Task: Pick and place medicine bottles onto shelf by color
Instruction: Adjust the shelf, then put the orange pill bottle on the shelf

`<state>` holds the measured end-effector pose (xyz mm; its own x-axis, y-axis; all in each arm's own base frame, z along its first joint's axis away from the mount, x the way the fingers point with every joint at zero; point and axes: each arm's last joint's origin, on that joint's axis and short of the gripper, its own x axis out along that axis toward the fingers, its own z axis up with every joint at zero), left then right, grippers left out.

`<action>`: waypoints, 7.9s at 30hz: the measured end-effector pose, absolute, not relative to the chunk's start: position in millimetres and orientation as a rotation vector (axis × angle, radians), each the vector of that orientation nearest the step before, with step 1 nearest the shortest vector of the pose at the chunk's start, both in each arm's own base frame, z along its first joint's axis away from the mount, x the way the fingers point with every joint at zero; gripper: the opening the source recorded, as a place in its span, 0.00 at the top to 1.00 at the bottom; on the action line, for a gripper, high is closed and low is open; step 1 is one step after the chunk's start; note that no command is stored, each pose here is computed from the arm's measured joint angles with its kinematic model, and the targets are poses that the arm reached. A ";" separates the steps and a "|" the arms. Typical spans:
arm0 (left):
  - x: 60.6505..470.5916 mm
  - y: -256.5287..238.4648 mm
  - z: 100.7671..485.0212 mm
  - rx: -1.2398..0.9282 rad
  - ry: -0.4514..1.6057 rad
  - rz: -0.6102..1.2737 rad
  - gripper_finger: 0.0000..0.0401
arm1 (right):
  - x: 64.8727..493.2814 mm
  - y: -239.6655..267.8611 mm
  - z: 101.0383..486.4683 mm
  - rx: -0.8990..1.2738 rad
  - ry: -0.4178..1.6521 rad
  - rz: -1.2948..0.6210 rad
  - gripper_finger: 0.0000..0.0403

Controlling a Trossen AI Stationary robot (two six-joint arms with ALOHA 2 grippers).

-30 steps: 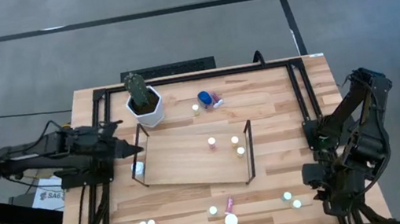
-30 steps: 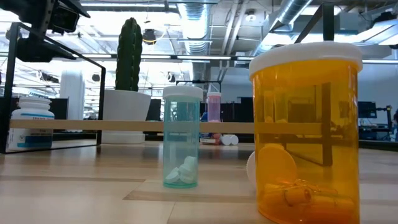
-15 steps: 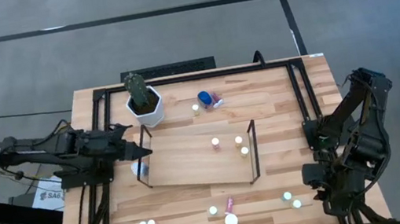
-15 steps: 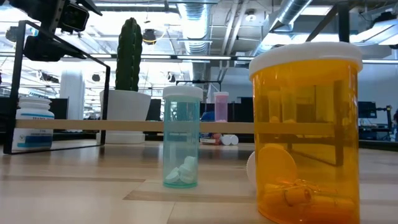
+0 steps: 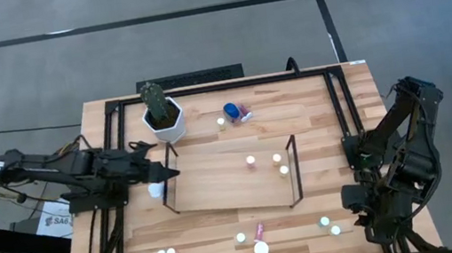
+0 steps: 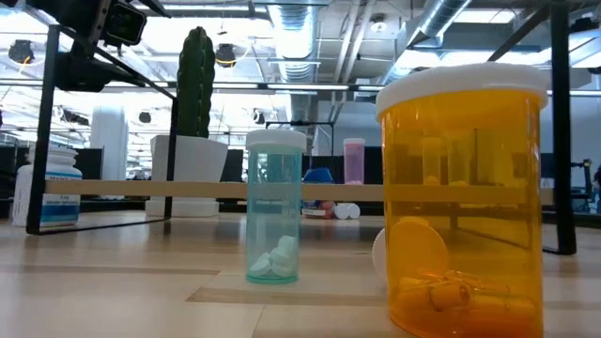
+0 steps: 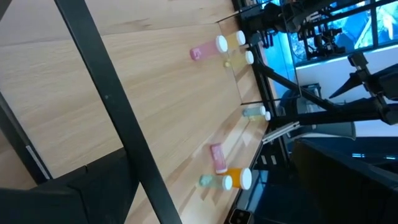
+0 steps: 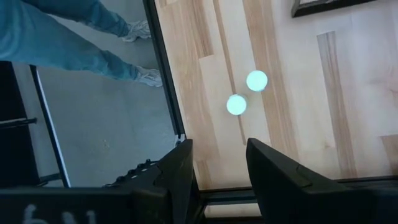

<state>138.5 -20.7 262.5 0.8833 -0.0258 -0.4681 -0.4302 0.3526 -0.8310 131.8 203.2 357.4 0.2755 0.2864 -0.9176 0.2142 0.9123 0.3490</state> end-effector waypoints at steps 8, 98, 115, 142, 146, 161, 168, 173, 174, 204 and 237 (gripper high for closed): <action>144.4 -21.7 263.5 -1.189 0.417 0.262 0.02 | 131.7 203.2 357.4 0.451 1.304 0.051 0.57; 185.1 -32.9 324.1 -0.691 -0.254 -0.146 0.02 | 232.1 185.5 379.1 0.966 1.000 0.244 0.62; 180.8 -35.2 335.4 -0.749 -0.330 -0.304 0.02 | 211.5 231.3 307.0 1.023 1.455 -0.354 0.59; 179.1 -32.2 339.3 -0.719 -0.383 -0.213 0.02 | 208.7 253.0 240.6 0.597 1.636 -0.582 0.44; 179.2 -30.2 339.2 -0.727 -0.404 -0.146 0.02 | 202.6 256.4 233.6 0.572 1.640 -0.580 0.44; 179.1 -27.9 339.3 -0.744 -0.429 -0.069 0.02 | 191.6 259.4 205.2 0.551 1.639 -0.555 0.44; 179.1 -27.7 339.3 -0.738 -0.430 -0.062 0.02 | 194.4 256.4 193.1 0.568 1.602 -0.545 0.44; 179.1 -27.7 339.3 -0.738 -0.430 -0.062 0.02 | 196.4 254.1 189.5 0.567 1.568 -0.550 0.44; 179.1 -27.7 339.3 -0.738 -0.430 -0.062 0.02 | 196.4 253.9 189.2 0.564 1.563 -0.551 0.44; 179.2 -27.9 339.3 -0.779 -0.427 -0.078 0.02 | 202.3 255.3 242.8 0.524 1.648 -0.478 0.67; 178.3 -36.9 339.7 -0.789 -0.315 -0.395 0.02 | 311.7 126.2 372.9 0.796 1.350 -0.301 0.66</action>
